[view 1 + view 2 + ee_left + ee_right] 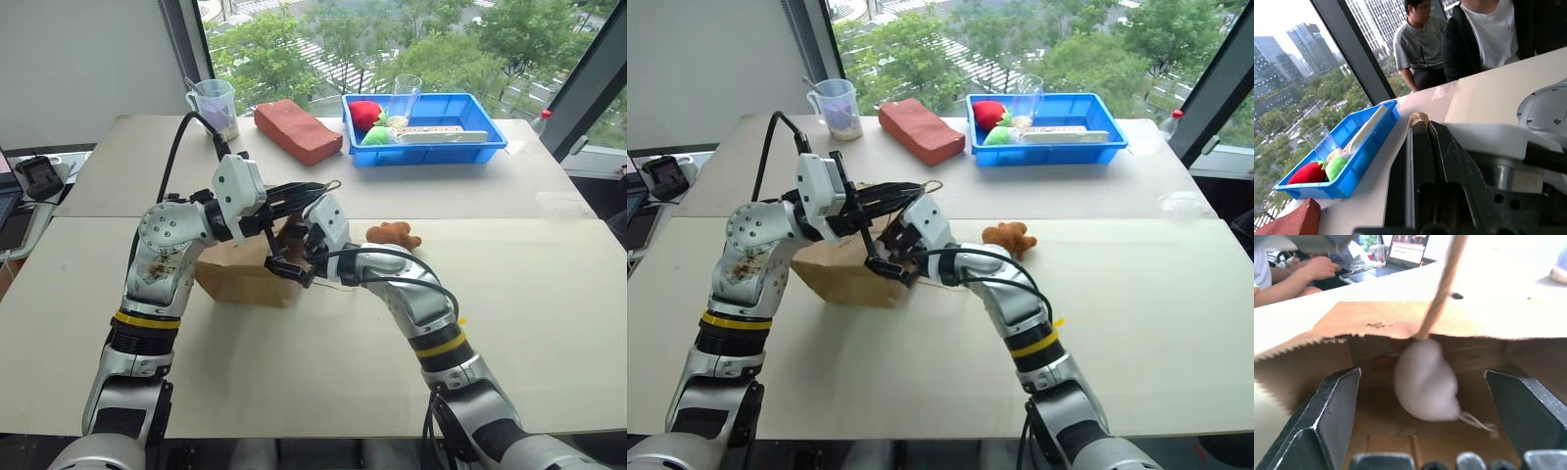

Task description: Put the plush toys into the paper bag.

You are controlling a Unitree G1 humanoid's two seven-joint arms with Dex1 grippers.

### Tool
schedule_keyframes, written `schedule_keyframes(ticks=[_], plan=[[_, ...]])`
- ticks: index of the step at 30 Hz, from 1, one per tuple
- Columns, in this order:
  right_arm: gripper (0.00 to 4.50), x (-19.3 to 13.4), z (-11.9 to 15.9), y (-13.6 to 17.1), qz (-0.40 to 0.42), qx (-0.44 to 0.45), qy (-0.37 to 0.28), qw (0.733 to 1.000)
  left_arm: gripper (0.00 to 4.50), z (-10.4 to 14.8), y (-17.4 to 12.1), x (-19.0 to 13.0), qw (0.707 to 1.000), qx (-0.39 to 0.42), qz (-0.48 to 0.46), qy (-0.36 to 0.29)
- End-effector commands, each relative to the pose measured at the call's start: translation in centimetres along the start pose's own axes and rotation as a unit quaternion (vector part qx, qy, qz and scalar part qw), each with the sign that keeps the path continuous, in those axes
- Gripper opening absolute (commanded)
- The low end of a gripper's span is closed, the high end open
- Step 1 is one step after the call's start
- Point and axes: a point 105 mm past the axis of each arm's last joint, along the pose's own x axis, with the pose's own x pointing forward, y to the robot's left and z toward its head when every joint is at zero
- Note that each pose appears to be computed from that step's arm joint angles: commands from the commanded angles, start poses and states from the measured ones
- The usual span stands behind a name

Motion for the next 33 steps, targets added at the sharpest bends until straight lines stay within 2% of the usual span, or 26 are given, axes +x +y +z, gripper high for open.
schedule_keyframes(ticks=[1, 4, 8, 12, 18, 22, 29, 32, 33], plan=[[4.47, -4.8, 0.8, -2.8, -0.055, -0.038, 0.006, 0.998, 0.00, 1.2, 0.4, 0.0, 1.000, 0.021, 0.002, -0.016], [4.47, -8.7, -0.6, -5.5, -0.115, -0.055, 0.055, 0.990, 0.00, 1.2, 0.4, -0.2, 1.000, 0.021, 0.005, -0.014], [4.47, -11.3, -2.3, -8.1, -0.178, -0.065, 0.102, 0.977, 0.00, 1.2, 0.4, -0.3, 1.000, 0.021, 0.007, -0.013], [4.47, -12.1, -4.4, -10.2, -0.215, -0.059, 0.141, 0.965, 0.00, 1.2, 0.4, -0.3, 1.000, 0.022, 0.008, -0.012], [4.47, -10.7, -6.1, -11.7, -0.233, -0.034, 0.146, 0.961, 0.00, 1.3, 0.4, -0.1, 1.000, 0.024, 0.004, -0.013], [3.32, -10.5, -6.7, -12.0, -0.232, -0.035, 0.147, 0.961, 0.00, 1.3, 0.3, -0.1, 1.000, 0.025, 0.002, -0.013], [0.87, -10.8, -6.7, -12.1, -0.234, -0.047, 0.140, 0.961, 0.00, 1.4, 0.1, -0.2, 1.000, 0.025, 0.000, -0.012], [0.02, -10.3, -4.8, -11.2, -0.207, -0.062, 0.095, 0.972, 0.00, 1.4, 0.1, -0.3, 1.000, 0.026, 0.000, -0.011], [0.02, -9.7, -3.8, -10.3, -0.178, -0.056, 0.070, 0.980, 0.00, 1.4, 0.1, -0.4, 1.000, 0.026, -0.001, -0.011]])
